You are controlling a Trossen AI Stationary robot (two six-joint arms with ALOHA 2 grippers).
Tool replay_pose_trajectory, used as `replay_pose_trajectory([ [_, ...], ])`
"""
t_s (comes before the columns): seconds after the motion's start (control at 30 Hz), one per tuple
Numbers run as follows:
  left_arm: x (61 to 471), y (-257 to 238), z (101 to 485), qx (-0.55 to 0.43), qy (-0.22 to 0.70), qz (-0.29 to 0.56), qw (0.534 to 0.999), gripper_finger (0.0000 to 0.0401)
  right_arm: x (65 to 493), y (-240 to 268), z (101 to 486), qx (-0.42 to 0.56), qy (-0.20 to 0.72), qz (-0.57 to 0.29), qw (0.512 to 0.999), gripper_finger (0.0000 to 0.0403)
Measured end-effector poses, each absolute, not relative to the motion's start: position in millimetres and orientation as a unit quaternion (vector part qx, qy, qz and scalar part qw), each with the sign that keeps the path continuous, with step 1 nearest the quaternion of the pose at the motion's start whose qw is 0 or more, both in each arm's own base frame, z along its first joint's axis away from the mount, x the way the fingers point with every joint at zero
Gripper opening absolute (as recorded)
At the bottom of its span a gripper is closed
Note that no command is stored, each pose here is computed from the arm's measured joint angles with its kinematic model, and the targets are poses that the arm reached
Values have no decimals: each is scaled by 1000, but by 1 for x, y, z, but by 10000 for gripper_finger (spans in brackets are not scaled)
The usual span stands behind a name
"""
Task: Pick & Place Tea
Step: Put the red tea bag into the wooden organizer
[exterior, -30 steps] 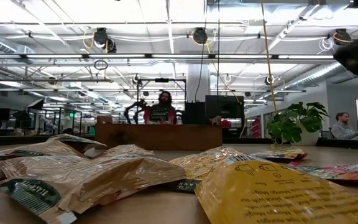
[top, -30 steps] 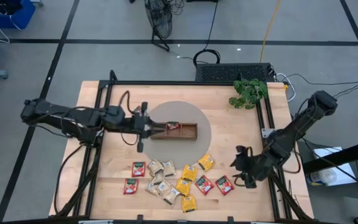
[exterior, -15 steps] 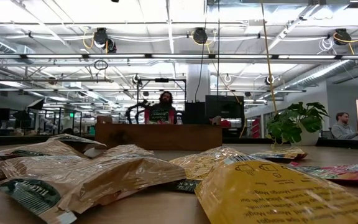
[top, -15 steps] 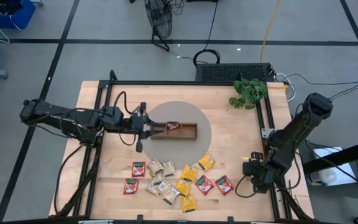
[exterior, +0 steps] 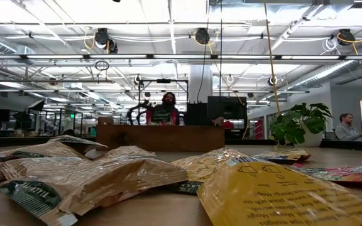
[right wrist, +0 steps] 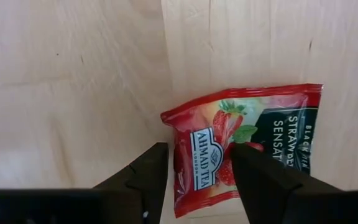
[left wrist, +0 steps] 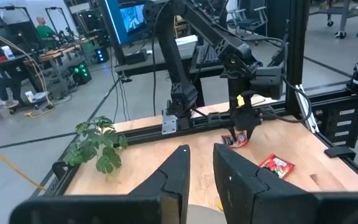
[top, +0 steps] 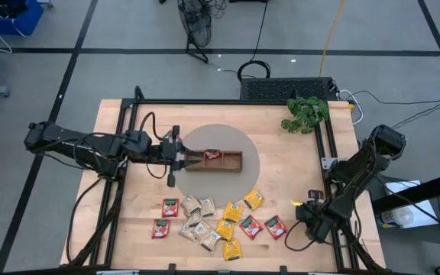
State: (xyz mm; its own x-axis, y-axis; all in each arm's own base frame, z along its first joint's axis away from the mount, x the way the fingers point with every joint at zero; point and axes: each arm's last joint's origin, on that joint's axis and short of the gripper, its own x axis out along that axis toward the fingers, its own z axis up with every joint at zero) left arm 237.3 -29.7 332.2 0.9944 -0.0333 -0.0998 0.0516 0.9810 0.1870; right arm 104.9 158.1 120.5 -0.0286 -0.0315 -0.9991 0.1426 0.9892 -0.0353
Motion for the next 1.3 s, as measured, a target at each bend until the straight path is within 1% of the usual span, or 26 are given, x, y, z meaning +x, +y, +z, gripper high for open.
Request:
replay_pose_trajectory([
  [0.1,237,-30,332,95,48,-21,994,77,105,158,121,54,714,-75,694,122],
  [0.17,237,-30,332,95,48,-21,994,77,105,158,122,57,710,-74,698,83],
  [0.23,237,-30,332,95,48,-21,994,77,106,159,123,61,706,-70,702,33],
  [0.27,237,-30,332,95,48,-21,994,77,106,159,123,57,702,-70,707,19],
  [0.3,237,-30,332,95,48,-21,994,77,107,160,124,53,696,-71,713,15],
  [0.43,237,-30,332,92,48,-21,994,77,115,160,136,23,670,-95,736,10],
  [0.53,237,-30,332,98,48,-22,994,77,123,153,151,-45,650,-147,744,7],
  [0.63,237,-30,333,96,46,-22,994,77,142,152,175,-106,605,-186,767,7],
  [0.7,238,-30,335,99,35,-21,994,77,155,147,184,-181,575,-214,769,7],
  [0.8,238,-28,337,93,26,-14,995,77,182,145,196,-280,480,-243,795,7],
  [0.83,238,-28,337,94,28,-13,995,77,191,143,196,-317,454,-253,793,7],
  [0.93,238,-28,335,91,36,-16,995,77,215,134,191,-429,395,-278,763,7],
  [1.0,238,-29,335,89,35,-26,995,77,234,126,188,-493,362,-310,728,7],
  [1.07,238,-29,335,88,35,-29,995,77,253,119,185,-535,345,-346,689,7],
  [1.13,238,-29,335,73,36,-29,996,77,272,110,183,-557,353,-372,653,7],
  [1.2,238,-29,335,66,35,-28,997,77,289,98,182,-562,379,-376,633,7],
  [1.3,239,-26,338,49,21,5,999,77,309,83,182,-541,403,-350,650,7],
])
